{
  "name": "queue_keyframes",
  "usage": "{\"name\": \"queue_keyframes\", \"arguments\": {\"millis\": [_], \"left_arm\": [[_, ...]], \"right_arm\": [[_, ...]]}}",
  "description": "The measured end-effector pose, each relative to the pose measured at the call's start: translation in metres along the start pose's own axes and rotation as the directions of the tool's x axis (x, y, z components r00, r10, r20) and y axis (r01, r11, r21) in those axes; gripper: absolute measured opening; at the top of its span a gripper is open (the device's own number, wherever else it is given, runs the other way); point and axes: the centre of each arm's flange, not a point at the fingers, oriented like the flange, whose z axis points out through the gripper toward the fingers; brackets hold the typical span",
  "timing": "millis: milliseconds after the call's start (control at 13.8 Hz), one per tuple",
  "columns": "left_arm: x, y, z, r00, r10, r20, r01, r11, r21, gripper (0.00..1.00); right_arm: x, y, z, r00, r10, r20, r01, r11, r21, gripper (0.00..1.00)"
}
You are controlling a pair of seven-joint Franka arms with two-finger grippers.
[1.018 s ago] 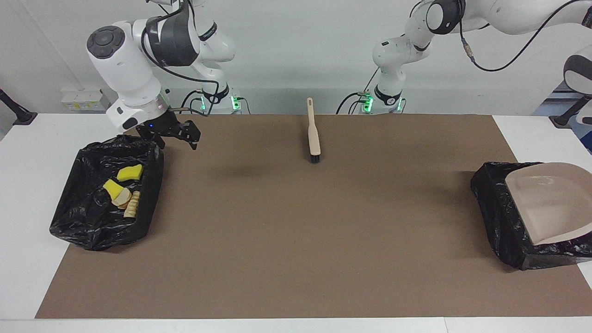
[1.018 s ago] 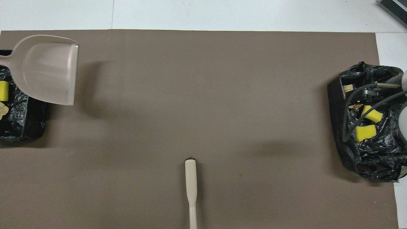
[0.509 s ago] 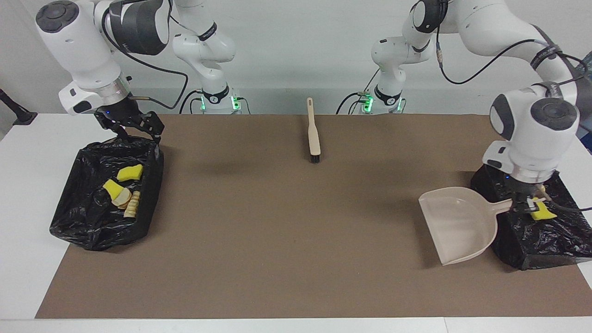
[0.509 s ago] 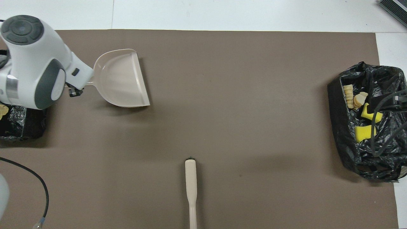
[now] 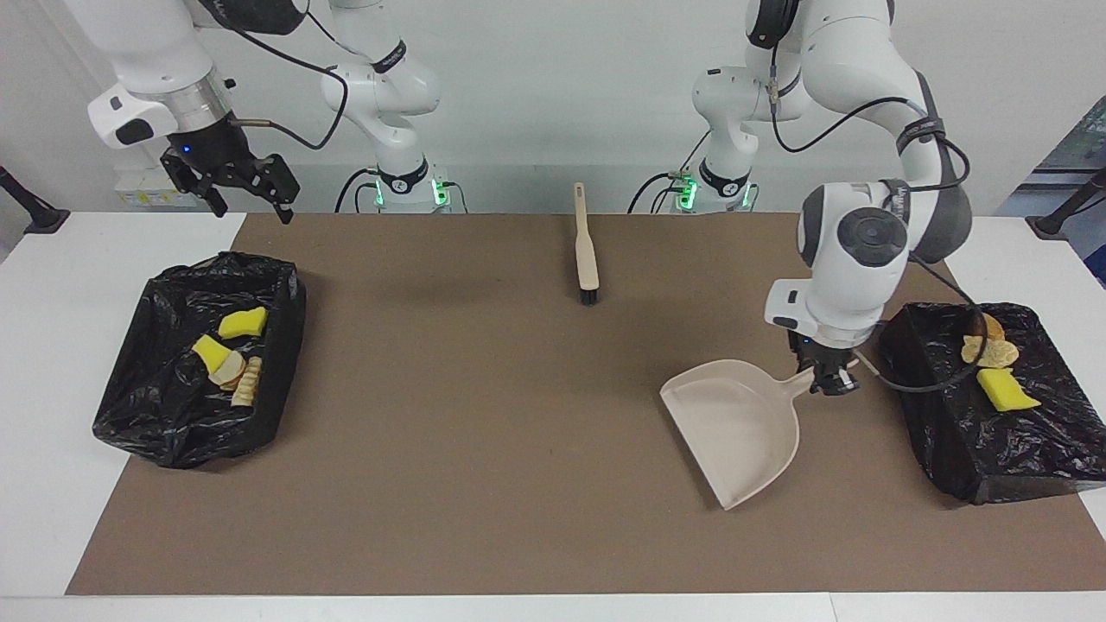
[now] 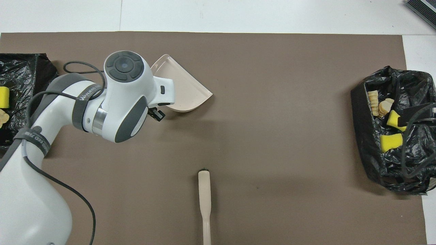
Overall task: Sweep and dump trash in bin
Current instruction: 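Lower the dustpan onto the mat center with the left gripper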
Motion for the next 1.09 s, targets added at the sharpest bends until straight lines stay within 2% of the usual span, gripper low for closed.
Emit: {"name": "queue_keyframes", "arguments": {"millis": [218,364,582,655,800,1091], "left_arm": [[0.015,0.061,-0.003,0.965,-0.261,-0.013,0.260,0.964,-0.053,0.33],[0.023,0.098,0.000,0.889,-0.457,-0.021,0.452,0.884,-0.122,0.33],[0.027,0.117,0.000,0.790,-0.613,-0.006,0.603,0.780,-0.168,0.33],[0.027,0.119,0.000,0.770,-0.638,0.003,0.628,0.758,-0.176,0.33],[0.027,0.123,0.001,0.759,-0.650,0.013,0.642,0.745,-0.182,0.33],[0.026,0.123,0.005,0.776,-0.631,0.014,0.623,0.762,-0.177,0.33]], "right_arm": [[0.004,-0.002,0.005,1.000,-0.002,0.002,0.002,1.000,0.000,1.00],[0.006,-0.010,0.009,1.000,0.002,0.010,-0.003,1.000,0.016,1.00],[0.008,-0.018,0.014,0.999,0.031,0.017,-0.032,0.999,0.033,1.00],[0.010,-0.018,0.017,0.999,0.032,0.022,-0.033,0.999,0.029,1.00],[0.014,-0.017,0.023,0.999,0.025,0.028,-0.025,1.000,0.017,1.00],[0.024,-0.019,0.036,0.999,-0.008,0.041,0.008,1.000,0.016,1.00]]}}
